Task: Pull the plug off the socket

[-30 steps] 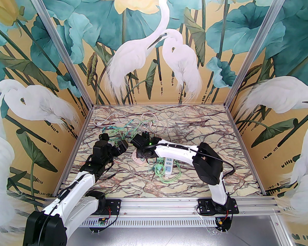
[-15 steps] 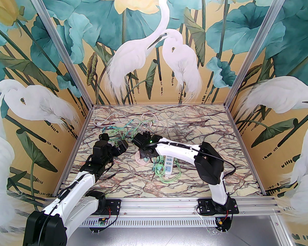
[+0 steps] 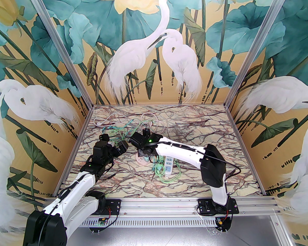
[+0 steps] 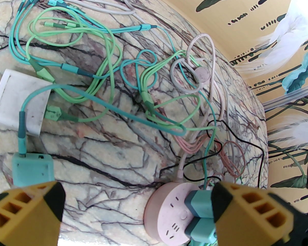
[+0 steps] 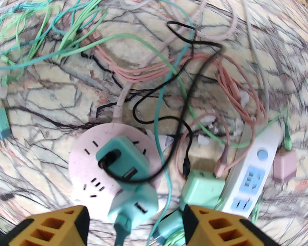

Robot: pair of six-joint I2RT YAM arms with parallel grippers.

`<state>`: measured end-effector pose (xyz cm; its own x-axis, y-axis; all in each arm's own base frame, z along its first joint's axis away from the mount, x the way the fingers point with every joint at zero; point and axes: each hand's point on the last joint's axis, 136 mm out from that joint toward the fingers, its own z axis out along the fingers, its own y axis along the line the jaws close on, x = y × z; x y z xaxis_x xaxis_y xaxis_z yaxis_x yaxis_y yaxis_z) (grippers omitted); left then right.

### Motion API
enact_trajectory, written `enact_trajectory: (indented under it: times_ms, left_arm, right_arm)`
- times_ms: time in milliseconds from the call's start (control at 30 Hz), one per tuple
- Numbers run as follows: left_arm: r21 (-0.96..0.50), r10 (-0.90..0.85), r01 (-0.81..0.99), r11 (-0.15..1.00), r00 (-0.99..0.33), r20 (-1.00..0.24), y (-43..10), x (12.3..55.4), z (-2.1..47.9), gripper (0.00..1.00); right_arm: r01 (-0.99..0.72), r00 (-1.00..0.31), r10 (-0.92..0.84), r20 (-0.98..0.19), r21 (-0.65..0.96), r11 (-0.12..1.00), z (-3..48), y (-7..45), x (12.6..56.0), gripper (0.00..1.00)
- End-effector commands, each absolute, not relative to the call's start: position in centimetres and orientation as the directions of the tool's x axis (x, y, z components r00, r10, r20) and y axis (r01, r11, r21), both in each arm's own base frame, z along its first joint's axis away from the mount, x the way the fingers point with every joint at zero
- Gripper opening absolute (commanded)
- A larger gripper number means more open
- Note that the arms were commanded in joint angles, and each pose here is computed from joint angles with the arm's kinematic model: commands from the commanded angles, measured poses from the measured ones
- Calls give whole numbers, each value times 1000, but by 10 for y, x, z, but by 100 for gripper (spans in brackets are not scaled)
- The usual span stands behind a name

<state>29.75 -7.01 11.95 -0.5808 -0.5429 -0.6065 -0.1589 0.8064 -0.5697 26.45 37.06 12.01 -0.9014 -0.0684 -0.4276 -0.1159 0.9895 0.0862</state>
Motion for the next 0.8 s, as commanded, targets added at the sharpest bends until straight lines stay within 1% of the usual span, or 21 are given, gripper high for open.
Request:
enact_trajectory:
  times_ms: [0, 200, 267, 367, 500, 633, 767]
  left_arm:
    - [-582, -538, -137, 802, -590, -602, -75, 297, 118, 100]
    - [-587, -541, -135, 798, -589, -600, -76, 296, 118, 100]
    - [-591, -544, -135, 795, -589, -598, -76, 295, 118, 100]
    - [-594, -545, -132, 794, -589, -597, -77, 295, 119, 100]
    - [-594, -545, -130, 794, -587, -598, -77, 295, 120, 100]
    - [-597, -545, -127, 792, -586, -599, -77, 295, 120, 100]
    - [-598, -546, -127, 792, -586, -598, -77, 294, 120, 100]
  right_arm:
    - [36, -902, 82, -423, 117, 992, 125, 360, 263, 66]
    - [128, -910, 176, -377, 149, 981, 114, 362, 259, 65]
    - [149, -913, 196, -358, 154, 977, 110, 363, 259, 61]
    - [176, -921, 222, -320, 166, 970, 101, 365, 257, 59]
    - [188, -933, 232, -277, 175, 966, 89, 371, 254, 58]
    - [208, -936, 242, -254, 153, 966, 76, 367, 256, 58]
    - [221, -937, 254, -238, 157, 962, 65, 366, 260, 54]
